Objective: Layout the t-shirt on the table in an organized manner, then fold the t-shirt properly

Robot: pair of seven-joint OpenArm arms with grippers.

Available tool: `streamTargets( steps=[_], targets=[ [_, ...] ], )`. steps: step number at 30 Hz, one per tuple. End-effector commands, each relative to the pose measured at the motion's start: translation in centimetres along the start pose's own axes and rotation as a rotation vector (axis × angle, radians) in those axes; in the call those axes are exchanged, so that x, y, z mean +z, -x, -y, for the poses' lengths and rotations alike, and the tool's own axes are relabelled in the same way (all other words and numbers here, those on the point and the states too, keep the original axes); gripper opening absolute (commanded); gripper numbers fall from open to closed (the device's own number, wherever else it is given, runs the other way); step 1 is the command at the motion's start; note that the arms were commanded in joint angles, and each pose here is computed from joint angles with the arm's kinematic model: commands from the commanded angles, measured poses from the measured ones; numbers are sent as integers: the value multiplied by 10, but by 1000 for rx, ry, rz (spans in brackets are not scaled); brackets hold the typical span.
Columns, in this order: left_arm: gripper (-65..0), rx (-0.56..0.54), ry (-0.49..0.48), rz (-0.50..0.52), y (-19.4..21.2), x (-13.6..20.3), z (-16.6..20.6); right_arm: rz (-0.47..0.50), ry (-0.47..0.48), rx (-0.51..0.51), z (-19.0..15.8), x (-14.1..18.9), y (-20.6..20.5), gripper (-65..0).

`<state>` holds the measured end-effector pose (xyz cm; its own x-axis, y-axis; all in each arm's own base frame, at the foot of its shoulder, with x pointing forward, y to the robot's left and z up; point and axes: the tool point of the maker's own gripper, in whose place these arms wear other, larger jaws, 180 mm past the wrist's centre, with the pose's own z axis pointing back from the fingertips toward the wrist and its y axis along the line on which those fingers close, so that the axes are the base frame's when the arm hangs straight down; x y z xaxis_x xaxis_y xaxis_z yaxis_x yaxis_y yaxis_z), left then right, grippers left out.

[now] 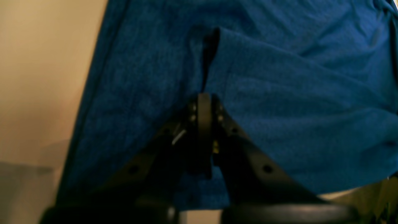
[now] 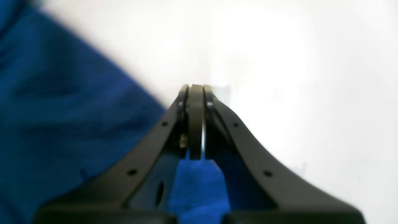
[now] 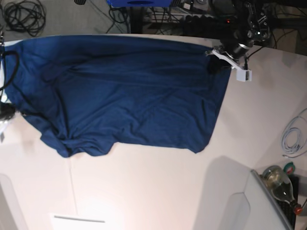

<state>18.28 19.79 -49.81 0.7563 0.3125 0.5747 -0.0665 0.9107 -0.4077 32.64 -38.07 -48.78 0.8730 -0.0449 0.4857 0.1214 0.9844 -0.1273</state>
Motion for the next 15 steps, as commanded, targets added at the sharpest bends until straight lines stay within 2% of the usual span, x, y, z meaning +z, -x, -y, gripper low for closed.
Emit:
streamTargets(
  steps=[1, 5, 8, 10, 13, 15],
  targets=[
    [-650, -19, -73, -88, 20, 10, -19, 49, 33, -5, 17, 7, -20, -636],
    [-650, -23, -84, -96, 24, 15, -24, 13, 35, -23, 18, 3, -8, -636],
    [-650, -27, -83, -90, 23, 18, -23, 25, 29, -29, 16, 3, -14, -636],
    [-650, -43, -78, -71, 14, 18, -19, 63, 24, -12, 13, 7, -28, -635],
    [-650, -75, -70, -28, -4, 20, -12, 143, -6, 45, -10, 15, -47, -624],
    [-650, -101, -66, 2, -18, 21, -7, 203, -23, 87, -24, 25, -64, -581]
  ],
)
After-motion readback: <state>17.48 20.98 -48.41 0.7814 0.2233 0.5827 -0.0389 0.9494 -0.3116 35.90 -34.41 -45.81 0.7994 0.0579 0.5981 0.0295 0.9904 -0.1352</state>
